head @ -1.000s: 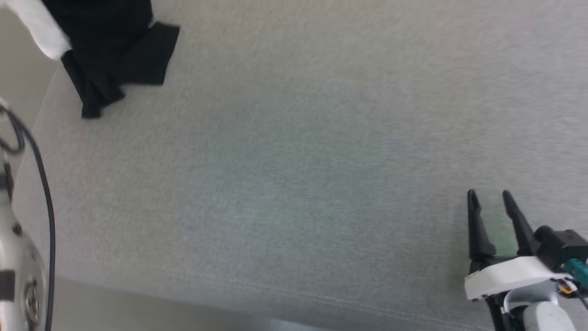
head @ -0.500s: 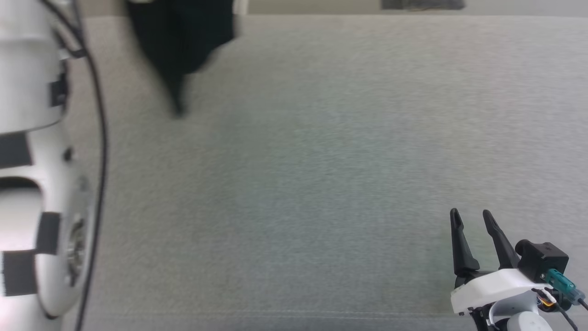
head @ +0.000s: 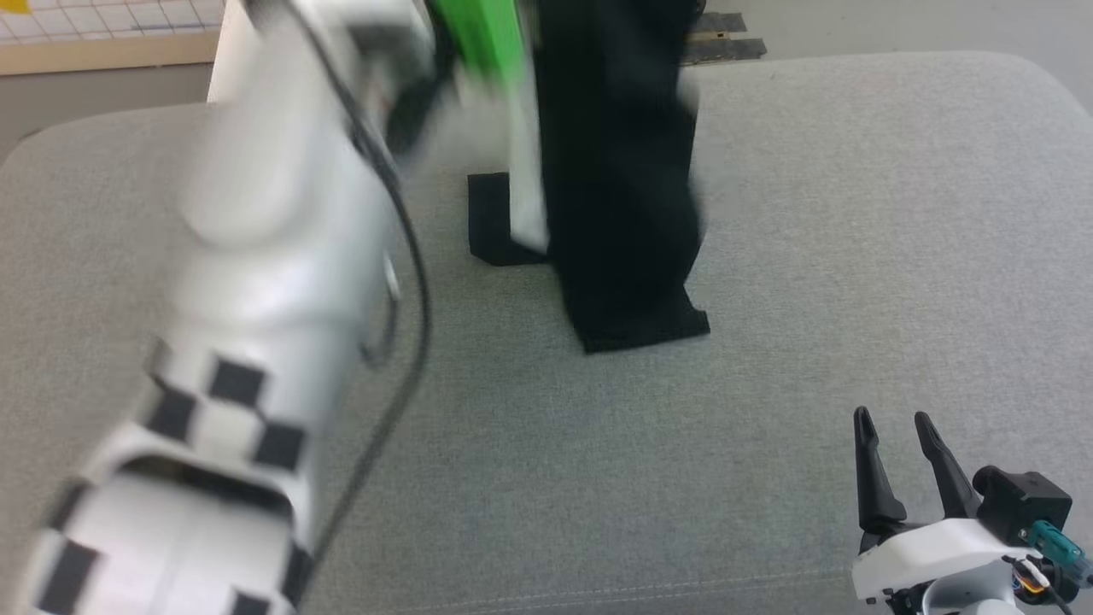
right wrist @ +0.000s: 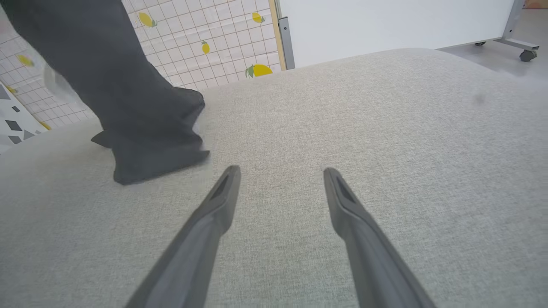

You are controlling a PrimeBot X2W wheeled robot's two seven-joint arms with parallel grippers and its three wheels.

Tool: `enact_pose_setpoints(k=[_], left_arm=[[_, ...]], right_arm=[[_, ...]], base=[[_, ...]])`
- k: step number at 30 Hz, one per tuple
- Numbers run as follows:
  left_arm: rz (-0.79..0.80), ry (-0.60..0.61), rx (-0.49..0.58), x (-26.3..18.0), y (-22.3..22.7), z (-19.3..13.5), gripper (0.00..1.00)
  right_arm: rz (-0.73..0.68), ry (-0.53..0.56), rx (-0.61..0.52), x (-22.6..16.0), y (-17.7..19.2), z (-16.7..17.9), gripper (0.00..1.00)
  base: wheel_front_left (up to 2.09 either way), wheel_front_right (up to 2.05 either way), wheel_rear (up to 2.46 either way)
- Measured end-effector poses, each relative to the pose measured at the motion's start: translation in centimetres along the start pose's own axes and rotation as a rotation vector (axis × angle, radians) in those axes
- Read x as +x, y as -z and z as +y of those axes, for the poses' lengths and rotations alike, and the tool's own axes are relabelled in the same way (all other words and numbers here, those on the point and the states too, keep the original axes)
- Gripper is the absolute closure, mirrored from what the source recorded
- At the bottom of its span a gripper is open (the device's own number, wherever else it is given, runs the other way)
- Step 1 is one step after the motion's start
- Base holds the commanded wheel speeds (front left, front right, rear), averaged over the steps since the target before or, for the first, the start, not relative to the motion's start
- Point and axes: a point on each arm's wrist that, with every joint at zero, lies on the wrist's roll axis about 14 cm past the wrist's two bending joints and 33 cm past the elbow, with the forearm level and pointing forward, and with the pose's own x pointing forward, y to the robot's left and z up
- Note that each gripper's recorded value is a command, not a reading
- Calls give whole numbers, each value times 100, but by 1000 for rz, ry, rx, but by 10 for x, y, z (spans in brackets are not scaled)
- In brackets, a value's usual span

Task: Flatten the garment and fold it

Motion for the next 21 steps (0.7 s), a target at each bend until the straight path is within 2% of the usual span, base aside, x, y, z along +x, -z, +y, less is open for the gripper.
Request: enact_pose_setpoints(k=[6, 11, 14, 16, 17, 18, 21], left_arm=[[398, -11, -45, -38, 183, -7, 100], [783, -76, -137, -109, 309, -12, 100], [893, -91, -212, -131, 336, -18, 100], [885, -100, -245, -128, 333, -19, 100], [867, -106, -281, -126, 328, -19, 54], [850, -112, -311, -124, 324, -19, 0], [767, -125, -391, -114, 305, -18, 0]], right_arm=[[6, 5, -1, -3, 2, -2, 0], [10, 18, 3, -6, 3, -5, 0], [10, 34, 8, -9, 3, -10, 0], [10, 39, 8, -9, 3, -12, 0], [9, 40, 8, -8, 3, -12, 0], [8, 41, 8, -8, 3, -13, 0], [5, 37, 9, -7, 2, -12, 0]], base=[[0, 0, 0], [0, 0, 0], [0, 0, 0], [0, 0, 0], [0, 0, 0], [0, 0, 0], [0, 0, 0]])
